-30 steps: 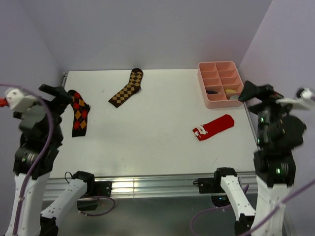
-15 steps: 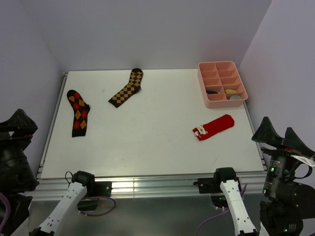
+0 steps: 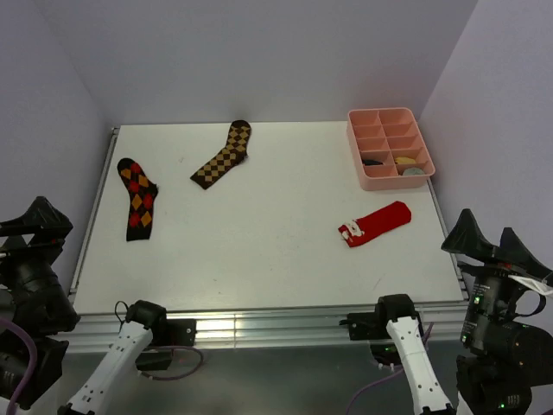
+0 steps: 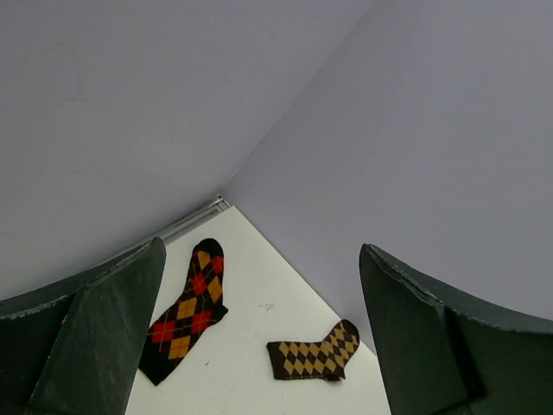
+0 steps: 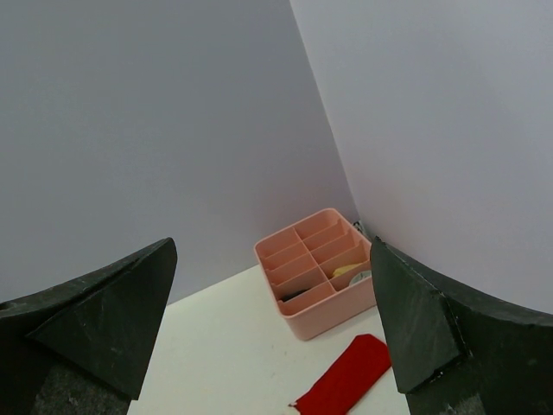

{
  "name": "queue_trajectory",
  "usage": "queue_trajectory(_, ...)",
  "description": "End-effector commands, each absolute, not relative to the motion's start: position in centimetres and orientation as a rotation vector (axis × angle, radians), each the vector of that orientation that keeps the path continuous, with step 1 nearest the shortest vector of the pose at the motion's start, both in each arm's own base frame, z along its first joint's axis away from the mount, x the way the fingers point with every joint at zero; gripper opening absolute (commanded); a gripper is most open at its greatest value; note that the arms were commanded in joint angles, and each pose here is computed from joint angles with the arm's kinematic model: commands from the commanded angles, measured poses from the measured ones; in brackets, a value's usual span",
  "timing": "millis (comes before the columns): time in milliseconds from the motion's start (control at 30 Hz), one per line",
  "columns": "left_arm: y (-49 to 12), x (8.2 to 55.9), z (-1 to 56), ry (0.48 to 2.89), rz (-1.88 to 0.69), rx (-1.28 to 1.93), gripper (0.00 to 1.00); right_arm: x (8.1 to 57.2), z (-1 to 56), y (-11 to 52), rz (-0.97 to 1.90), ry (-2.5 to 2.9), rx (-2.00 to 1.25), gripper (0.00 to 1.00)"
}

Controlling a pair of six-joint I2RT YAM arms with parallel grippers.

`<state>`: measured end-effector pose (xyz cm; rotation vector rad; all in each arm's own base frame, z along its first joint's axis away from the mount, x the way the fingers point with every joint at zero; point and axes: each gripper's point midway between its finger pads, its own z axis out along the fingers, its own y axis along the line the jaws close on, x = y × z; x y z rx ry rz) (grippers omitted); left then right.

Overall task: Roll the socks
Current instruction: Reset both arms

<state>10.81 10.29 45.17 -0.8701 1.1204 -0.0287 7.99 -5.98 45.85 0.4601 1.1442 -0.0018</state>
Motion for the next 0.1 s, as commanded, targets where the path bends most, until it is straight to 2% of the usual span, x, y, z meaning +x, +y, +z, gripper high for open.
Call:
queue_trajectory(0, 10.93, 10.13, 46.21, 1.047, -0.043, -0.892, 1.00, 9.06, 45.39, -6.15, -0.027, 1.177, 0.457, 1.00)
queue_trajectory(67, 10.89, 10.24, 46.15, 1.046, -0.046, -0.893, 0.99, 9.19, 45.42, -6.04, -0.023, 1.172, 0.451, 1.00)
